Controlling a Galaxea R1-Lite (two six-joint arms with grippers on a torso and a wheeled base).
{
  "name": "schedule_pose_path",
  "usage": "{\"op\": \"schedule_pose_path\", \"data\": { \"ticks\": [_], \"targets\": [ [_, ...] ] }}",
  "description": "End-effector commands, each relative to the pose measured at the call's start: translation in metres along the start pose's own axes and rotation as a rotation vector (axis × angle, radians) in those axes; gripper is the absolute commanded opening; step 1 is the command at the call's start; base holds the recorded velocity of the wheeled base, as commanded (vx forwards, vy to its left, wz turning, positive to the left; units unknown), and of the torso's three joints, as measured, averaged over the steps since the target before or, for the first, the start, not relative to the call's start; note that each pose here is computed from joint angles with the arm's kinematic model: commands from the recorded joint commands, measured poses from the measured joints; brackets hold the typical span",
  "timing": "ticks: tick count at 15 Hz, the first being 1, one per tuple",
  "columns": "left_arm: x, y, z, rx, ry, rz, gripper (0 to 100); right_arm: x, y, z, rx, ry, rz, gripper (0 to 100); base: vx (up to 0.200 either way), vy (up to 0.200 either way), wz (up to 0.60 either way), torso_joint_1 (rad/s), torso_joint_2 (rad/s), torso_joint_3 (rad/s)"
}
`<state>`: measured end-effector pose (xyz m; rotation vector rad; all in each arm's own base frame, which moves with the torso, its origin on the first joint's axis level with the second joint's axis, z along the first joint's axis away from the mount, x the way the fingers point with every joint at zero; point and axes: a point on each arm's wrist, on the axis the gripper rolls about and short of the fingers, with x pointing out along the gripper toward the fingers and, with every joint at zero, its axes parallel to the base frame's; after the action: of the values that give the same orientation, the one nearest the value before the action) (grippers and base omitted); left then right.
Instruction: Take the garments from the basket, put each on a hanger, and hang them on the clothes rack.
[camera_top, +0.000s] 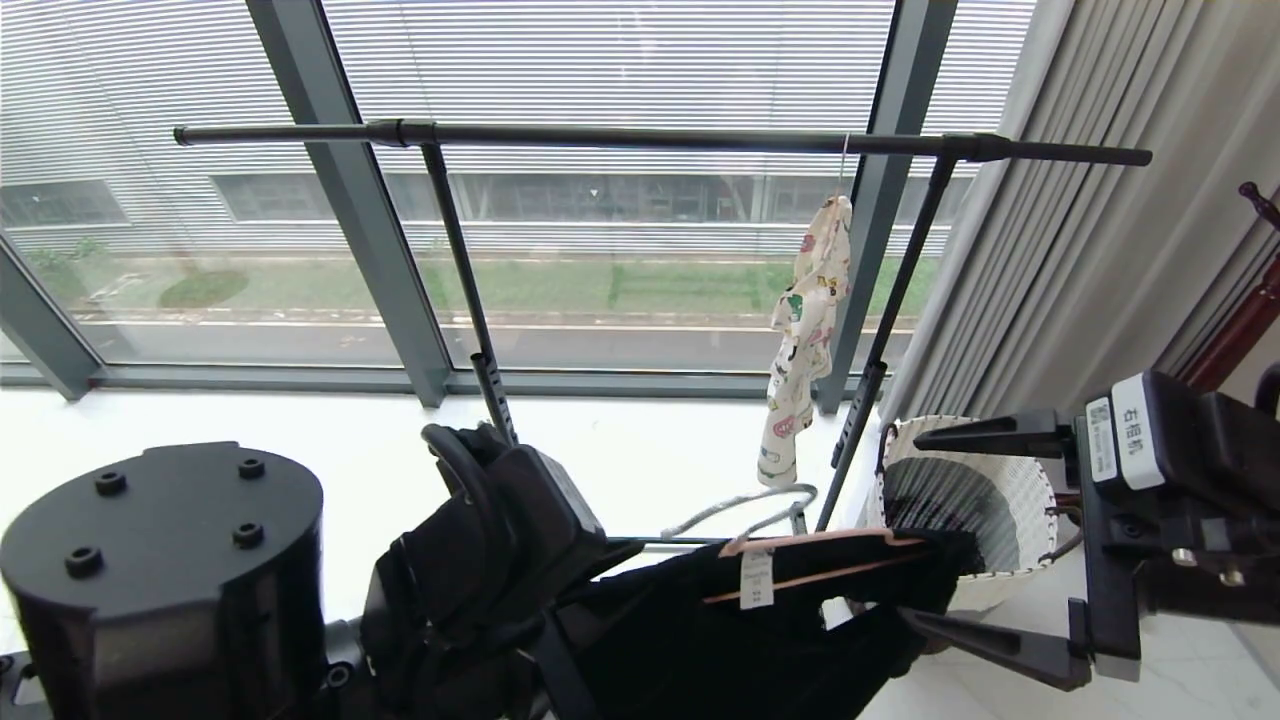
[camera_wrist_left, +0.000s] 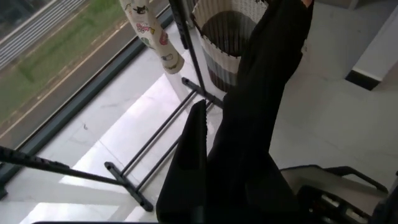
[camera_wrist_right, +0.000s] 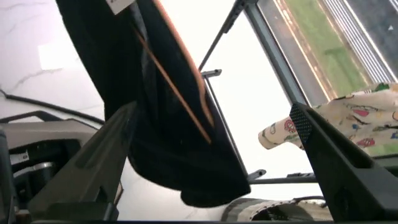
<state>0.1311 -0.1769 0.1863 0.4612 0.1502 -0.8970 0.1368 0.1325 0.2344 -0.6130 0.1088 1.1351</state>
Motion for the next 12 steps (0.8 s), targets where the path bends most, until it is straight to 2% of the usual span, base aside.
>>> {"op": "schedule_pose_path", "data": {
  "ticks": [1, 3, 5, 7, 10, 12],
  "targets": [
    [0.013, -0.011, 0.006, 0.018, 0.002, -0.047, 0, 0.001, 0.007, 0.007, -0.022, -0.005, 0.069, 100, 0.0, 0.0, 0.0, 0.0, 0.0, 0.0],
    [0.027, -0.018, 0.016, 0.03, -0.014, -0.075, 0, 0.006, 0.017, 0.002, -0.012, 0.053, 0.147, 100, 0.0, 0.0, 0.0, 0.0, 0.0, 0.0],
    [0.037, -0.027, 0.022, 0.041, -0.018, -0.103, 0, 0.01, 0.019, -0.003, 0.0, 0.099, 0.176, 100, 0.0, 0.0, 0.0, 0.0, 0.0, 0.0],
    [0.038, -0.035, 0.023, 0.05, -0.018, -0.125, 0, 0.013, 0.018, -0.005, 0.007, 0.119, 0.18, 100, 0.0, 0.0, 0.0, 0.0, 0.0, 0.0],
    [0.038, -0.036, 0.023, 0.054, -0.019, -0.131, 0, 0.009, 0.019, -0.006, 0.029, 0.179, 0.21, 100, 0.0, 0.0, 0.0, 0.0, 0.0, 0.0],
    [0.037, -0.038, 0.024, 0.056, -0.023, -0.134, 0, 0.01, 0.015, -0.01, 0.042, 0.208, 0.183, 100, 0.0, 0.0, 0.0, 0.0, 0.0, 0.0]
  ]
}}
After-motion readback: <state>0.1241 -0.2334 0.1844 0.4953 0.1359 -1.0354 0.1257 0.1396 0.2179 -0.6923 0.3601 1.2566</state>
